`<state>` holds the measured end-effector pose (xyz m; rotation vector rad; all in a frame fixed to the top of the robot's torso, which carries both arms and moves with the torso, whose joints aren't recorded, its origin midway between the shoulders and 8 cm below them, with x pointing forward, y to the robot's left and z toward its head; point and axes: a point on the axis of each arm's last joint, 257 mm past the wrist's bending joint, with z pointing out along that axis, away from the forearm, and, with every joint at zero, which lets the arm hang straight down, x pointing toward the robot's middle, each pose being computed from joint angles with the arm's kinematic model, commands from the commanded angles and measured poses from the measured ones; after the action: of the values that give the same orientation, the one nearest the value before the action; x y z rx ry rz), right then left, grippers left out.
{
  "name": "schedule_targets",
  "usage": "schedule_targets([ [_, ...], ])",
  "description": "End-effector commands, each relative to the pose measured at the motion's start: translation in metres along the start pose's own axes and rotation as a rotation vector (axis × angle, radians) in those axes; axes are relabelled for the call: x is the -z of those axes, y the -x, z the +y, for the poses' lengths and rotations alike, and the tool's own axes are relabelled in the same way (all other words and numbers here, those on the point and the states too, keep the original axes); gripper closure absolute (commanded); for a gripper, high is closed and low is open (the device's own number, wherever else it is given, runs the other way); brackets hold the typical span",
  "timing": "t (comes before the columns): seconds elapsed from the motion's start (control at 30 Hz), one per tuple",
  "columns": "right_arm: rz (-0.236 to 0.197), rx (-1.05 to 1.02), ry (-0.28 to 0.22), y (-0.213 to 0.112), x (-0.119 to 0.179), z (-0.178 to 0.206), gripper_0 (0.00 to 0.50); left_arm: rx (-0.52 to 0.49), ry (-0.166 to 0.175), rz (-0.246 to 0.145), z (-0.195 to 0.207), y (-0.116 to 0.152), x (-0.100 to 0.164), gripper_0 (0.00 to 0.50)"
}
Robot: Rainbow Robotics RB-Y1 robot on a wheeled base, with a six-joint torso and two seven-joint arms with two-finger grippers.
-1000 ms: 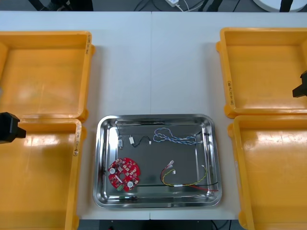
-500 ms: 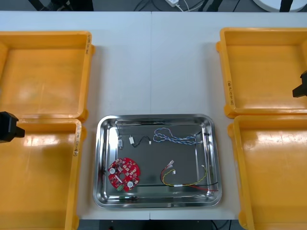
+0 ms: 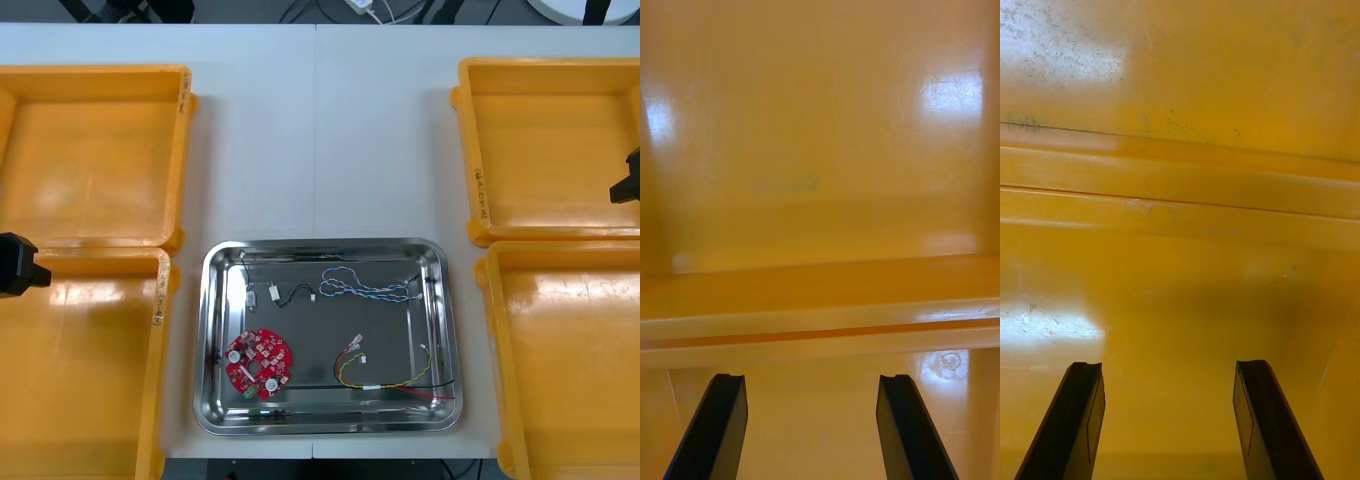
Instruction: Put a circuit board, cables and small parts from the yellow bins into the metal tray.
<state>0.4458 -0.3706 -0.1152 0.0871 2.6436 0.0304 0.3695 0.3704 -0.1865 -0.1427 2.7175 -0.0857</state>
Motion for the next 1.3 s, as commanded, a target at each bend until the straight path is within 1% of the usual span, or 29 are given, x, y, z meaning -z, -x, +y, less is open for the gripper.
schedule_targets([
  [0.03, -0.05, 0.038, -0.049, 0.0121, 0.0203, -0.0179, 0.0, -0.016, 0.046, -0.023, 0.0143, 0.0029, 0.0157, 0.0],
  [1.3, -0.05, 0.038, -0.049, 0.0121, 0.0203, -0.0179, 0.0, -0.016, 0.046, -0.023, 0.0143, 0.0029, 0.0157, 0.0],
])
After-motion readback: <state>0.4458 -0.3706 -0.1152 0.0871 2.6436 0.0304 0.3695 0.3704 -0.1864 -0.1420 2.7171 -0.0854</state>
